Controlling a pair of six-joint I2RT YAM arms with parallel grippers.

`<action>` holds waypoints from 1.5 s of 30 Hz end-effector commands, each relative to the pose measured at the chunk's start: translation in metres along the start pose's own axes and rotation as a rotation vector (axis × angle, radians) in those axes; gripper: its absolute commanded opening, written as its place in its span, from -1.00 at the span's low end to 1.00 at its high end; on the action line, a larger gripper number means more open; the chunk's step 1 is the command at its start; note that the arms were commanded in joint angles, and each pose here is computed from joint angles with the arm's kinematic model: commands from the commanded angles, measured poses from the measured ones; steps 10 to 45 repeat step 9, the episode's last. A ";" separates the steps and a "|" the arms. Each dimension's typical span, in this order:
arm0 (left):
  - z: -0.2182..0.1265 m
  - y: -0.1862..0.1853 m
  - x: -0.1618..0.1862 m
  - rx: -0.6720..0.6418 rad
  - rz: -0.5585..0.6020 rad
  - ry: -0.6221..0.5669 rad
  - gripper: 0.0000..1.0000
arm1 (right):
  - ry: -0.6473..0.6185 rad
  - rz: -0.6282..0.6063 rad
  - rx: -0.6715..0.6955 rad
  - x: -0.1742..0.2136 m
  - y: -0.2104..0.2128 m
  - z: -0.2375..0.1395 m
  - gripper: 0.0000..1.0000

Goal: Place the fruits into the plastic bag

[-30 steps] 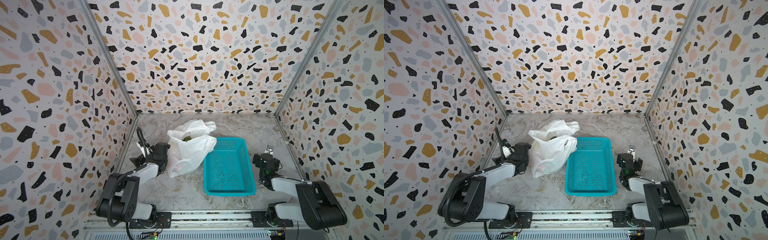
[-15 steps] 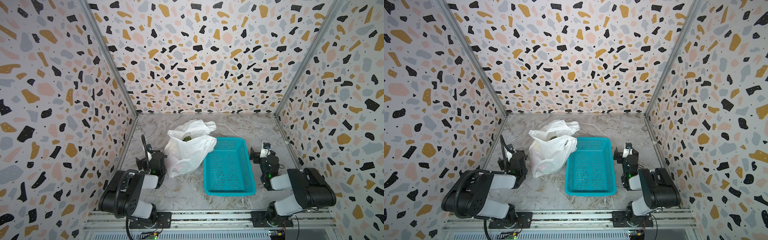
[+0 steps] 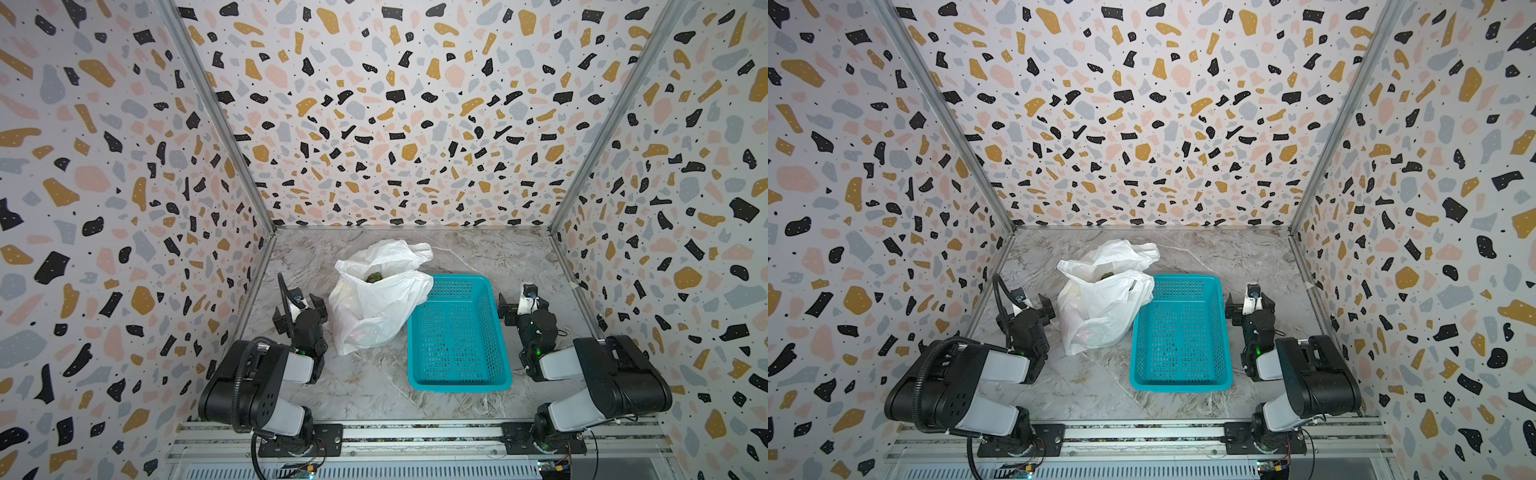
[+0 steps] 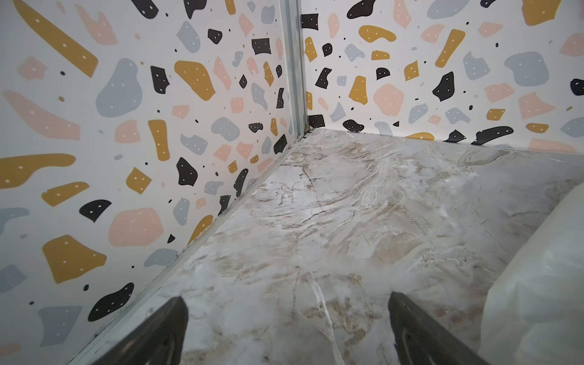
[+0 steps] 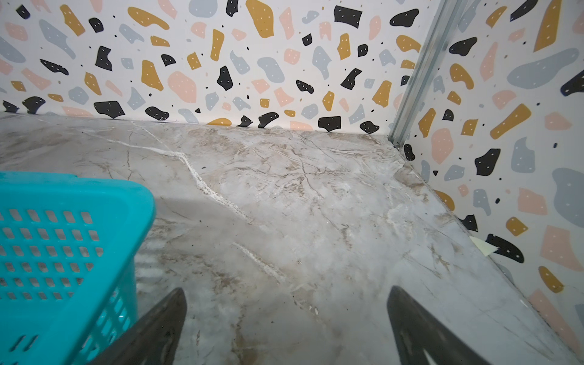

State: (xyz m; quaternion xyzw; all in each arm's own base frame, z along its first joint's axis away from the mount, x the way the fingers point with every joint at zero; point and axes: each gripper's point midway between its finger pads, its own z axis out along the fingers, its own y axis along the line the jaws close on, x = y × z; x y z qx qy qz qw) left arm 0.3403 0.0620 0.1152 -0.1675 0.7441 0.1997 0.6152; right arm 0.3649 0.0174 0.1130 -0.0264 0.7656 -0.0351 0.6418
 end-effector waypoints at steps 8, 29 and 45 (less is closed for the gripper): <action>-0.001 0.001 -0.019 0.005 -0.043 -0.067 0.99 | -0.025 0.013 -0.028 -0.010 -0.002 0.003 0.98; -0.001 0.001 -0.019 0.005 -0.044 -0.067 0.99 | -0.028 0.010 -0.027 -0.010 -0.002 0.002 0.98; -0.001 0.001 -0.019 0.005 -0.044 -0.067 0.99 | -0.028 0.010 -0.027 -0.010 -0.002 0.002 0.98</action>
